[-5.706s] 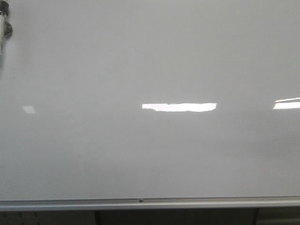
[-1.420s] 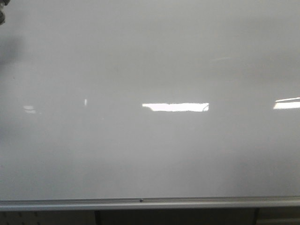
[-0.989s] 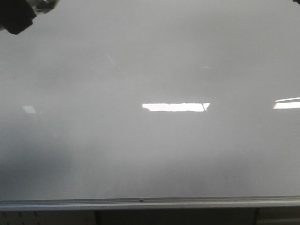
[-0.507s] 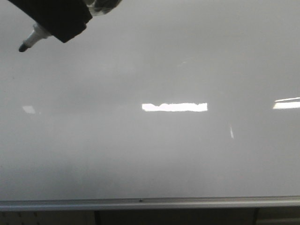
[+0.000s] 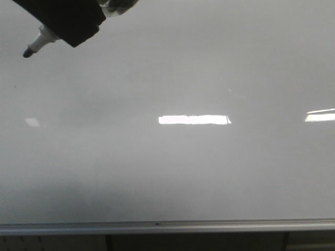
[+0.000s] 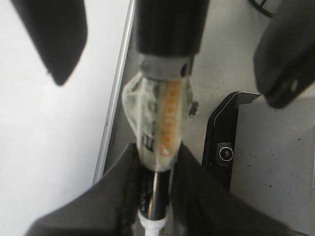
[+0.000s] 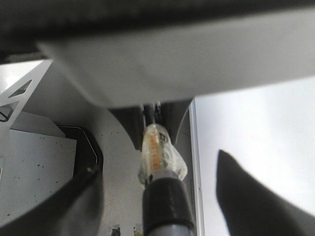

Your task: Write number 2 on whiteboard

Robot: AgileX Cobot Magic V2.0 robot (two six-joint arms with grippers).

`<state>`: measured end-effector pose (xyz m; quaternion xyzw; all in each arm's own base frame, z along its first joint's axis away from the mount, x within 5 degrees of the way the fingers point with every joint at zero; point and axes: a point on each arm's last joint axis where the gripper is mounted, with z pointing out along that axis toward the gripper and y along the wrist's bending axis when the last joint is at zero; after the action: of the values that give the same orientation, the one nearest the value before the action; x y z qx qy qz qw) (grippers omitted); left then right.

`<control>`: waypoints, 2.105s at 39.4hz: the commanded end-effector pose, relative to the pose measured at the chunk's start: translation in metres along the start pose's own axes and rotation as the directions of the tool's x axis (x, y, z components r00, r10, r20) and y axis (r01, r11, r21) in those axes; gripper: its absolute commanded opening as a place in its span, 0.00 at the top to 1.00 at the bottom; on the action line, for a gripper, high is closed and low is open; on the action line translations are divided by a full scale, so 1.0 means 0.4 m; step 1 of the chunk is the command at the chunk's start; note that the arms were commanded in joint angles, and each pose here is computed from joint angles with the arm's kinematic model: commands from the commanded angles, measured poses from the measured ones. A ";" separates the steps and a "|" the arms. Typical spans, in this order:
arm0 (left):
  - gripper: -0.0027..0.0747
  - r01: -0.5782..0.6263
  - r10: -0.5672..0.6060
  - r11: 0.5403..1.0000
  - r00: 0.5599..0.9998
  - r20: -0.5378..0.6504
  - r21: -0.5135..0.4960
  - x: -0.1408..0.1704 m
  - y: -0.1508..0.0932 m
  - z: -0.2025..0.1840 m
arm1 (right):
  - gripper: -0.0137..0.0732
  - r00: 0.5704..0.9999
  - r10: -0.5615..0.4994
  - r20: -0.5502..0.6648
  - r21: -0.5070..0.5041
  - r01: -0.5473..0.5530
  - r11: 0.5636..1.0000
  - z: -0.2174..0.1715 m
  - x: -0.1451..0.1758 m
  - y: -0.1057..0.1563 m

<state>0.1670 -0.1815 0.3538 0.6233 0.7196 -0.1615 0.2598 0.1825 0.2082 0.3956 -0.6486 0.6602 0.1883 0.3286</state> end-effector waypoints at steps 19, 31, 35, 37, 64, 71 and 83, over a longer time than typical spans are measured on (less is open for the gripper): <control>0.95 -0.008 0.013 0.999 0.995 0.102 -0.043 -0.030 -0.006 -0.043 | 0.64 0.998 -0.004 0.066 0.031 0.002 1.000 -0.045 -0.028 0.008; 0.81 -0.005 0.013 0.998 0.992 0.124 -0.064 -0.036 -0.001 -0.044 | 0.77 0.999 -0.002 0.053 0.028 0.000 1.000 -0.045 -0.025 0.009; 0.55 -0.005 0.014 0.998 0.991 0.130 -0.070 -0.037 0.000 -0.048 | 0.77 0.999 -0.001 0.051 0.027 0.000 1.000 -0.045 -0.024 0.009; 0.45 -0.007 0.017 0.997 0.991 0.130 -0.077 -0.036 -0.001 -0.053 | 0.77 0.999 0.002 0.043 0.031 -0.003 1.000 -0.045 -0.023 0.008; 0.37 0.507 -0.418 0.802 0.854 0.310 -0.316 0.138 0.026 -0.228 | 0.77 0.824 0.555 0.117 0.568 -0.514 0.643 -0.269 0.209 -0.078; 0.37 0.555 -0.445 0.763 0.823 0.353 -0.333 0.170 0.012 -0.234 | 0.77 0.704 0.567 0.428 0.600 -0.690 0.404 -0.307 0.307 -0.057; 0.37 0.556 -0.438 0.759 0.821 0.365 -0.339 0.168 0.015 -0.235 | 0.77 0.648 0.512 0.564 0.616 -0.743 0.262 -0.295 0.372 -0.087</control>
<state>0.1504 -0.0725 0.3778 0.3262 0.8523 -0.1307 0.3873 0.1973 0.0201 0.3667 -0.0962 0.8586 0.0642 0.4995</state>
